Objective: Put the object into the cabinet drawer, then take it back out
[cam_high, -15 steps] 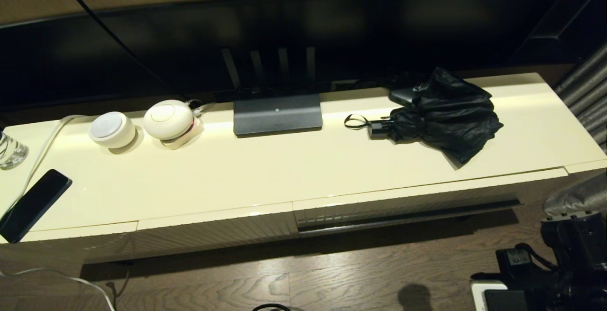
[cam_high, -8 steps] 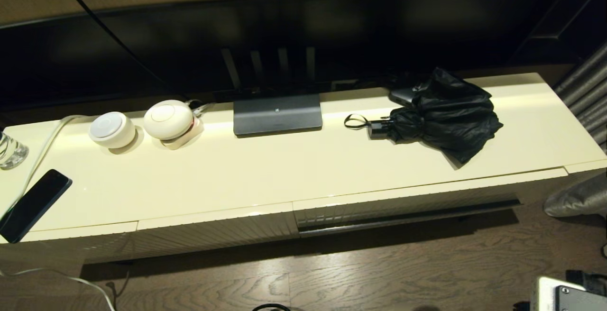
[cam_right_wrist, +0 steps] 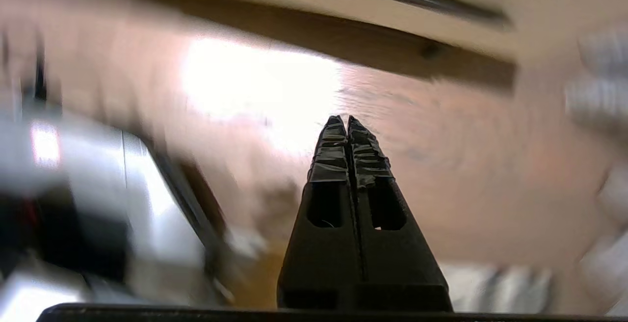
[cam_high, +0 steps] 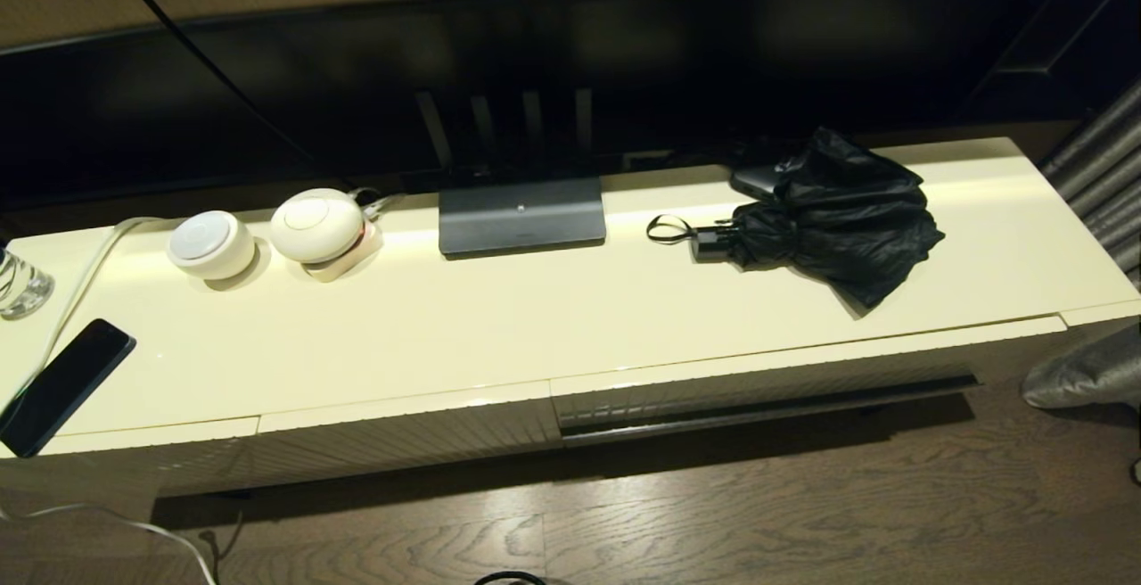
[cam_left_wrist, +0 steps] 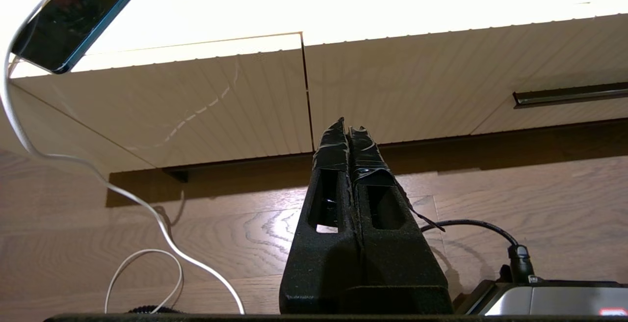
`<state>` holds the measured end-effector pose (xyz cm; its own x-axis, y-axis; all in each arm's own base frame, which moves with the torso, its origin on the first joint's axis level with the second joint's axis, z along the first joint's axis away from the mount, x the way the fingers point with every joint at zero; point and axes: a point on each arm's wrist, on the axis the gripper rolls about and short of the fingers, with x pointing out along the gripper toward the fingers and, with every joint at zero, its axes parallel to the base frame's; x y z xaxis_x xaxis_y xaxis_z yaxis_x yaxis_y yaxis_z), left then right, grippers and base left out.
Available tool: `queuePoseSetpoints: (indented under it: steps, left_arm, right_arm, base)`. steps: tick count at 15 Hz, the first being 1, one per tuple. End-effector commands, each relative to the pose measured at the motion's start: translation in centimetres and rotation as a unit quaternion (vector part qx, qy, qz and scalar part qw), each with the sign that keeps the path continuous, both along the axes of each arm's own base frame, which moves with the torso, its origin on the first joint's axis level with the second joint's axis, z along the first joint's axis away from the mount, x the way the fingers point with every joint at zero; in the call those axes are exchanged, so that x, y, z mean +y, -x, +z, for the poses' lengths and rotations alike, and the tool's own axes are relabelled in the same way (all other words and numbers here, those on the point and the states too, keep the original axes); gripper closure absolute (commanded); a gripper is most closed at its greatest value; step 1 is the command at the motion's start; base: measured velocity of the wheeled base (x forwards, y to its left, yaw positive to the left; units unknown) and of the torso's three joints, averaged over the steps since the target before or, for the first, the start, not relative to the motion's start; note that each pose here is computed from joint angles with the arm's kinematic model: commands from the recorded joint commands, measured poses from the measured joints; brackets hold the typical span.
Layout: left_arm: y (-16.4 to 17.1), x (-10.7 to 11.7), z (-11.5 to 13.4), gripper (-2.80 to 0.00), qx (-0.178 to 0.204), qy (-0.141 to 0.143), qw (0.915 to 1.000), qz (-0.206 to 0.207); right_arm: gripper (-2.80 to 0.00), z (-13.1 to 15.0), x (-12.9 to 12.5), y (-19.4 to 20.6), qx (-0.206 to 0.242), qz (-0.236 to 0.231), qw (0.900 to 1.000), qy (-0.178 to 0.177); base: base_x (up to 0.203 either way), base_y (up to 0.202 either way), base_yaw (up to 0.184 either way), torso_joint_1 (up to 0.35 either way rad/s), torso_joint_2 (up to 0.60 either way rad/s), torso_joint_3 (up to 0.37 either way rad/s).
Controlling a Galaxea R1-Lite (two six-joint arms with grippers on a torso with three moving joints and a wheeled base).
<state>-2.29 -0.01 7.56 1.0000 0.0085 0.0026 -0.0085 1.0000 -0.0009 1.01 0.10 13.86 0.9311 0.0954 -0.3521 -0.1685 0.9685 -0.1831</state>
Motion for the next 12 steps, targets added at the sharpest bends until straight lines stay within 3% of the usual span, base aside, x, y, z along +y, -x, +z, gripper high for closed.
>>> queuePoseSetpoints:
  steps: [1, 2, 5, 9, 12]
  left_arm:
    - [0.0, 0.0, -0.1, 0.0, 0.002, 0.0, 1.0, 0.0]
    - [0.0, 0.0, -0.1, 0.0, 0.002, 0.0, 1.0, 0.0]
    - [0.0, 0.0, -0.1, 0.0, 0.002, 0.0, 1.0, 0.0]
    - [0.0, 0.0, -0.1, 0.0, 0.002, 0.0, 1.0, 0.0]
    - [0.0, 0.0, -0.1, 0.0, 0.002, 0.0, 1.0, 0.0]
  right_arm:
    - [0.0, -1.4, -0.6, 2.0, -0.055, -0.122, 0.986, -0.097]
    - [0.0, -1.5, -0.7, 2.0, -0.058, -0.143, 0.982, -0.111]
    - [0.0, -2.0, -0.6, 2.0, -0.048, -0.139, 0.982, -0.116]
    - [0.0, -3.4, -0.1, 3.5, -0.032, -0.057, 0.989, -0.131]
    - [0.0, -4.5, 0.2, 5.1, -0.071, -0.014, 0.987, -0.14]
  base:
    - [0.0, 0.0, 0.0, 0.0, 0.0, 0.0]
    - [0.0, 0.0, 0.0, 0.0, 0.0, 0.0]
    - [0.0, 0.0, 0.0, 0.0, 0.0, 0.0]
    - [0.0, 0.0, 0.0, 0.0, 0.0, 0.0]
    - [0.0, 0.0, 0.0, 0.0, 0.0, 0.0]
